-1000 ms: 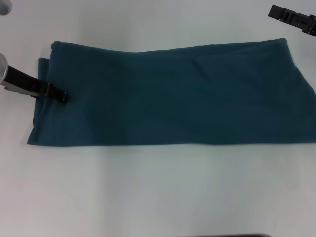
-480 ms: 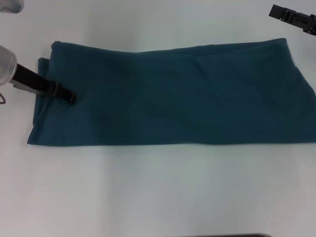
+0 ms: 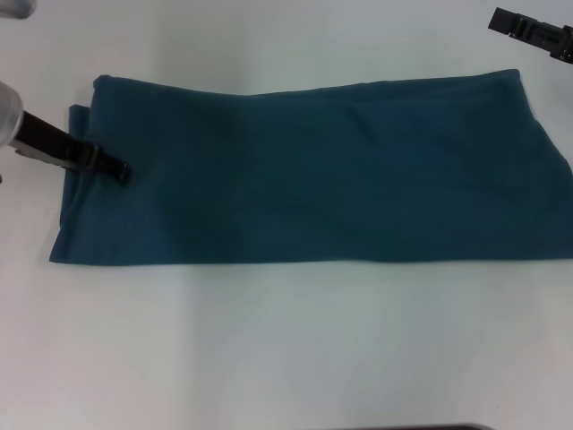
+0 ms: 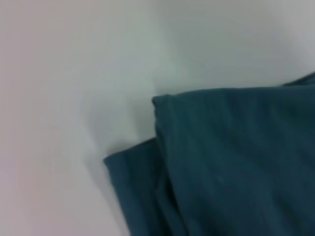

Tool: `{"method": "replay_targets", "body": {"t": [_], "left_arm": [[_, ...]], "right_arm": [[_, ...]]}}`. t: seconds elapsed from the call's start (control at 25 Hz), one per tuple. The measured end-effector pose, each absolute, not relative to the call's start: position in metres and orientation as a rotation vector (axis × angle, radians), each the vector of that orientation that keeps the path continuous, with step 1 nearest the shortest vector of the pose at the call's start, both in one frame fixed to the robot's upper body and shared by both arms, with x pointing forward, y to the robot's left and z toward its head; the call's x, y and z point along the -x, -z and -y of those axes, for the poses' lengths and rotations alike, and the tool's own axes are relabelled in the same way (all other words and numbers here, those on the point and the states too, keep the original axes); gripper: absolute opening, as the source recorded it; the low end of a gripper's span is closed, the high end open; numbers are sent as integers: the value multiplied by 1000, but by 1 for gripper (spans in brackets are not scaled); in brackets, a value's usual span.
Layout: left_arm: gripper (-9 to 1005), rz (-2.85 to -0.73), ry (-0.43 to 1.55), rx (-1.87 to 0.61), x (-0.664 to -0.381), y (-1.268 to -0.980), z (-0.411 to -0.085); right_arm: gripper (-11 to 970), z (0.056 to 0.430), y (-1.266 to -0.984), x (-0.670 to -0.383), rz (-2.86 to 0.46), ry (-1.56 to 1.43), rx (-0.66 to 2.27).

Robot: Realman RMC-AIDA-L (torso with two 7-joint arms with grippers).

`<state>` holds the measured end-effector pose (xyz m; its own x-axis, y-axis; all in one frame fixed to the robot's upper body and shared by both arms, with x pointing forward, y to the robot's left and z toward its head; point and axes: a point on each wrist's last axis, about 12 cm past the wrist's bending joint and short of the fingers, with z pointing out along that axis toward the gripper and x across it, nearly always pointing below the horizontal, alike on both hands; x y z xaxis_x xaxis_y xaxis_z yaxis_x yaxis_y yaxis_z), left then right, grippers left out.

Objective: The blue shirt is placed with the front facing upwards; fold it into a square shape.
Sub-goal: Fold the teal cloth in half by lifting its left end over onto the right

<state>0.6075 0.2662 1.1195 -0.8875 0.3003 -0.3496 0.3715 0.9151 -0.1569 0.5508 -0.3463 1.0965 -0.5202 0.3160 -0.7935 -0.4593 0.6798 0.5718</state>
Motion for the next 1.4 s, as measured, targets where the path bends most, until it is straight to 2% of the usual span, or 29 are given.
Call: {"method": "replay_targets", "body": {"t": [0.4,1.4], "left_arm": [[798,-2759,301,-433,-609,-1120,-276],[796,-2794,291,-411,-615,-1114,-270]], "right_arm": [[710,346,-1097,-552,-1884,-968,115],[710,346,-1100,-554,-1883,-971,112]]}}
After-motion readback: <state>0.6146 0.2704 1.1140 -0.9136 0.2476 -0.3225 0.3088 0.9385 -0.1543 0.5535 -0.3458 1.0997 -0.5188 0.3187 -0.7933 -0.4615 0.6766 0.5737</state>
